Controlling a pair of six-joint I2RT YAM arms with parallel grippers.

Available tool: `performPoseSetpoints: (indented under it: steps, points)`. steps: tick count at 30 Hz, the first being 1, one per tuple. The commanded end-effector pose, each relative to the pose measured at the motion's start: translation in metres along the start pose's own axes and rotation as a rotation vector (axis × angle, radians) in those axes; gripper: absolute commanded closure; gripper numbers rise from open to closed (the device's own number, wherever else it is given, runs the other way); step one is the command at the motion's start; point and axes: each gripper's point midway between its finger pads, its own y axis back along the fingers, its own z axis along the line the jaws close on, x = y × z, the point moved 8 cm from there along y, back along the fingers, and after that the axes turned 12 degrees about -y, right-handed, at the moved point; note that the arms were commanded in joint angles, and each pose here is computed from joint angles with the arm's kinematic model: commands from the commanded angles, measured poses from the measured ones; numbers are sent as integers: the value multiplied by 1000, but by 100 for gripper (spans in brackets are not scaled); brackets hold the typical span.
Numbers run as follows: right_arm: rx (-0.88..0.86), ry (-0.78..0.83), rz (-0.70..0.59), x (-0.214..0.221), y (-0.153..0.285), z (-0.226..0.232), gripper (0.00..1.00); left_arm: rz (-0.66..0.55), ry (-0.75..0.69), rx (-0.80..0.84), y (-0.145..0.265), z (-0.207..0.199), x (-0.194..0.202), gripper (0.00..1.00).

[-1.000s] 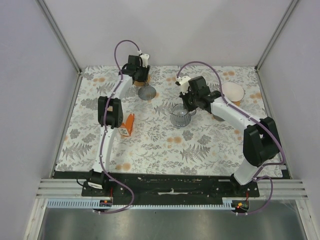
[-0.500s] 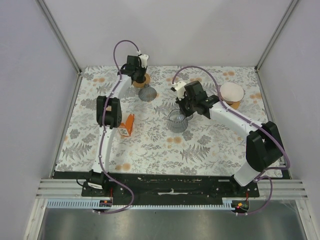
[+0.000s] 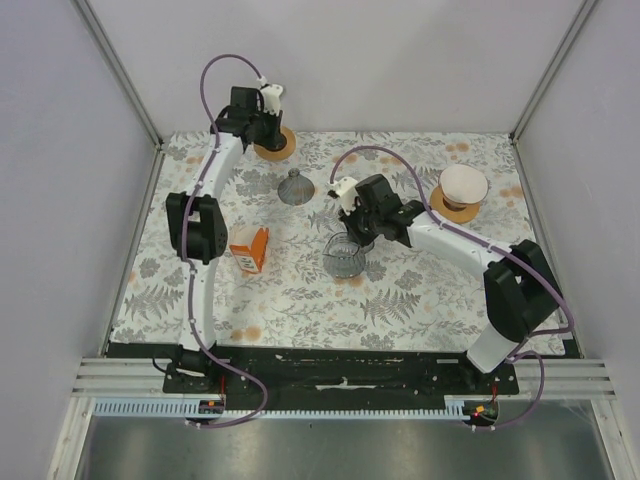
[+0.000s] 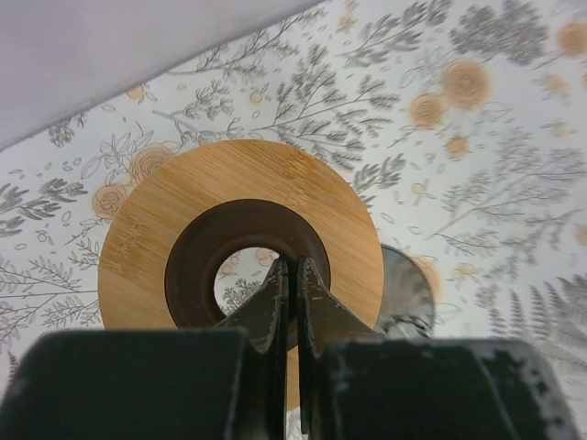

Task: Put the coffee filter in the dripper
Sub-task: Pick up the dripper holder from the center of the board.

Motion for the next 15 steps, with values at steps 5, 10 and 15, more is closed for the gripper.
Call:
performPoseSetpoints:
  steps: [5,10,15]
  points:
    - [-16,-11,-30,2,-8,4,75,-236,14,198,141,-42,-87,98]
    - [-19,3,-48,0,-2,6,58,-256,15,327,204,-79,-83,98]
    - [-53,59,-157,-25,31,13,43,-281,68,481,256,-108,-85,98]
